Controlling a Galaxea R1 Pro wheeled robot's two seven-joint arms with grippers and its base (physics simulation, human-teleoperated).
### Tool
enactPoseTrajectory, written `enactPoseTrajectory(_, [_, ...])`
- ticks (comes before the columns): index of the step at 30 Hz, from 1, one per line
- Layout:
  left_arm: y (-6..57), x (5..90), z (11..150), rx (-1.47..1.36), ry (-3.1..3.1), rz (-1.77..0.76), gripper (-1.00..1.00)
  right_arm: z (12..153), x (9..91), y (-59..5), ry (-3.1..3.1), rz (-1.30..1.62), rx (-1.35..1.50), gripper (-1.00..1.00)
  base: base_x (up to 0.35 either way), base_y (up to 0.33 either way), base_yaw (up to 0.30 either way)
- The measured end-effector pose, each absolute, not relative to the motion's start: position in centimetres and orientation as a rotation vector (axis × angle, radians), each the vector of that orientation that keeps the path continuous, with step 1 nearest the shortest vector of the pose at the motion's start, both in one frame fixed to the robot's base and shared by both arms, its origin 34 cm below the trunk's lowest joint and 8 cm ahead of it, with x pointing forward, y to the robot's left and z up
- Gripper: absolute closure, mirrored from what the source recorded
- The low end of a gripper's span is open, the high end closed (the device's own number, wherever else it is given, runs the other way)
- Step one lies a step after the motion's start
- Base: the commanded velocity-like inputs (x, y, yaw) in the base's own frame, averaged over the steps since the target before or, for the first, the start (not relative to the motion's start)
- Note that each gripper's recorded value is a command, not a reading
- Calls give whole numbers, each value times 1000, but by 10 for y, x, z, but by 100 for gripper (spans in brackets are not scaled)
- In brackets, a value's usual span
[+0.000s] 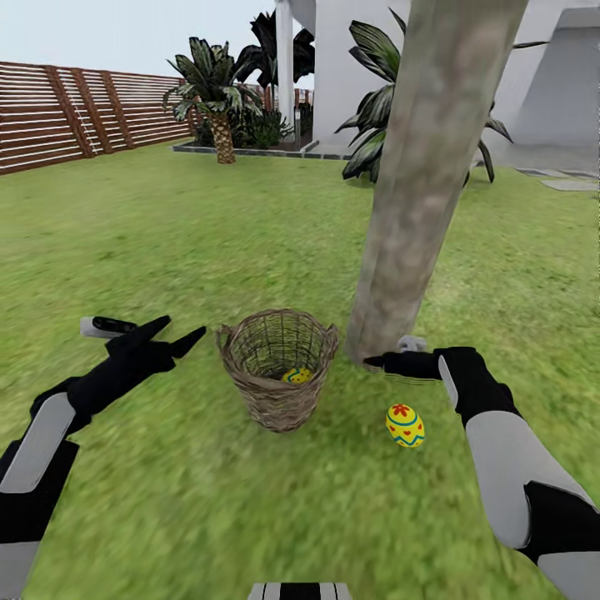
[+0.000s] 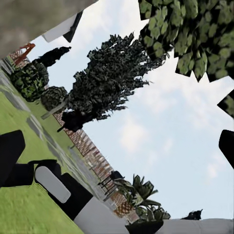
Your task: Take the three Easter eggs out of the wicker basket on the lawn in the garden, then place them on the lawn next to a single tree (choose any tree) so that all three eggs are next to the same tree and none are left in the basket.
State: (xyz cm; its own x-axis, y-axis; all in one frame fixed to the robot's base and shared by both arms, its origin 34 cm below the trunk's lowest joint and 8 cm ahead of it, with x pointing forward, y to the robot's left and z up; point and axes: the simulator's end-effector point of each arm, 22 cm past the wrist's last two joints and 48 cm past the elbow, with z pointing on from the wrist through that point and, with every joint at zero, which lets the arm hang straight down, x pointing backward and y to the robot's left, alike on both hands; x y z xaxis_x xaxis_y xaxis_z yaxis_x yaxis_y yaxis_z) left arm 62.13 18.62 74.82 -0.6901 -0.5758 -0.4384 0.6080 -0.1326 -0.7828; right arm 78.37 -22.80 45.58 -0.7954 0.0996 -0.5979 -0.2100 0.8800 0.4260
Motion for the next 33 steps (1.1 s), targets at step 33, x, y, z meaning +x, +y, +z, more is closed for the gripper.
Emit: enactPoseTrajectory(33, [220,605,799,65,1236,-1842,-100,584,747,-137,2283,583,-326,-100,2,7,0])
